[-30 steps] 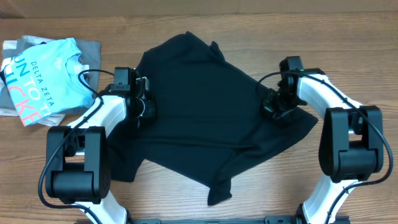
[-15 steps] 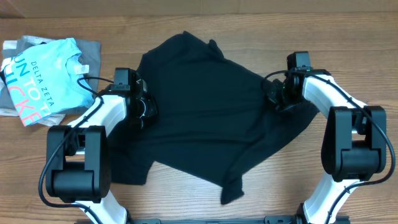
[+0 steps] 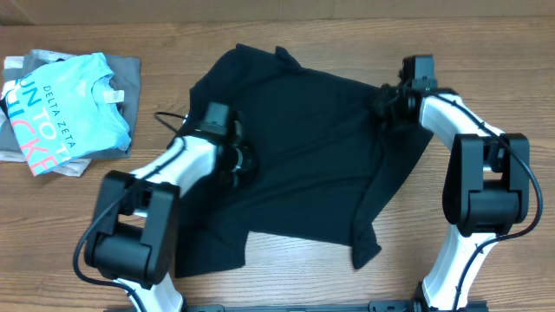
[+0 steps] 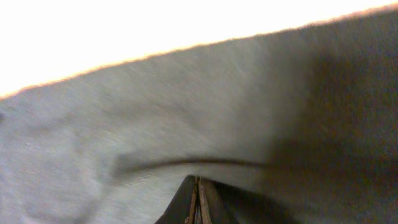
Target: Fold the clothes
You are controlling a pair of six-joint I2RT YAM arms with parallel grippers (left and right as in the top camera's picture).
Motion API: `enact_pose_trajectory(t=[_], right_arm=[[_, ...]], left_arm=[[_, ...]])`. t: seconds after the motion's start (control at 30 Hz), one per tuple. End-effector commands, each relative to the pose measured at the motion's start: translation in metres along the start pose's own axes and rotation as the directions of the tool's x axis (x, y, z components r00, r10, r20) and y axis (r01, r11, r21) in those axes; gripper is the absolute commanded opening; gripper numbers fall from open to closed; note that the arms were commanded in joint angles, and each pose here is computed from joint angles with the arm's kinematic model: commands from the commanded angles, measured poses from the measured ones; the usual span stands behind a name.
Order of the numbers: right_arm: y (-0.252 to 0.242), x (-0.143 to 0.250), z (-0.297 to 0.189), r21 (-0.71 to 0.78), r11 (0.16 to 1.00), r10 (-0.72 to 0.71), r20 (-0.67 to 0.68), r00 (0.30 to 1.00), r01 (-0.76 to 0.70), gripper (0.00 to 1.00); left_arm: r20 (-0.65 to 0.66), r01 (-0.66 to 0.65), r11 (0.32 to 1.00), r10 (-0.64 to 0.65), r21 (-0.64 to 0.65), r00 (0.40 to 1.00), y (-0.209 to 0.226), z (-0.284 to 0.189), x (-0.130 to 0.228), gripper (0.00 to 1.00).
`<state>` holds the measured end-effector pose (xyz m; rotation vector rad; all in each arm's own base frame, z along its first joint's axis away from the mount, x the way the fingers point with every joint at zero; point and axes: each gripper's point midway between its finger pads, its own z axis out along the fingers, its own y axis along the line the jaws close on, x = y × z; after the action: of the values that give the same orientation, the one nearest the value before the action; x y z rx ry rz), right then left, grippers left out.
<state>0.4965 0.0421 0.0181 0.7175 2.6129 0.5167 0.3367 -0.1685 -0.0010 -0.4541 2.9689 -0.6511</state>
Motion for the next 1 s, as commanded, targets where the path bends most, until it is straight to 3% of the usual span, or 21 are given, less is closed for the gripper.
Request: enact_pose_trajectory(t=[0.0,0.17,0.33,0.5,0.7,0.8,0.97], right_arm=[[0.034,-0.048,-0.030,-0.047,0.998,-0.033,0.111,0.993,0.038,0.04],[0.050,-0.067,-0.072,-0.018,0.999,-0.045,0.092,0.995,0.047,0.04],[0.060,-0.066,-0.129,0.031,0.997,-0.065,0.023,0.998,0.065,0.04],[0.037,-0.005,-0.144,0.141,0.983,-0.085,-0.227,0.970,0.119,0.04],[0.007,0.080,-0.122,0.253,0.953,-0.026,-0.483,0.875,0.167,0.04],[-0.011,0.105,-0.117,0.358,0.917,0.038,-0.521,0.853,0.178,0.04],[-0.037,0.125,-0.125,0.530,0.829,0.123,-0.485,0.866,0.179,0.04]], left_arm=[[-0.008,-0.005,0.999,0.004,-0.047,1.000,-0.009,0.019,0.017,0.04],[0.046,-0.174,0.983,0.177,-0.066,0.983,-0.027,0.016,0.010,0.04],[0.124,-0.330,0.926,0.354,-0.184,0.927,-0.041,-0.016,-0.026,0.04],[0.229,-0.419,0.860,0.488,-0.292,0.842,-0.060,-0.047,-0.068,0.04],[0.259,-0.444,0.837,0.528,-0.321,0.808,-0.058,-0.061,-0.089,0.04],[0.249,-0.425,0.844,0.511,-0.327,0.823,-0.044,-0.060,-0.097,0.04],[0.154,-0.500,0.829,0.544,-0.252,0.825,-0.025,-0.035,-0.098,0.04]])
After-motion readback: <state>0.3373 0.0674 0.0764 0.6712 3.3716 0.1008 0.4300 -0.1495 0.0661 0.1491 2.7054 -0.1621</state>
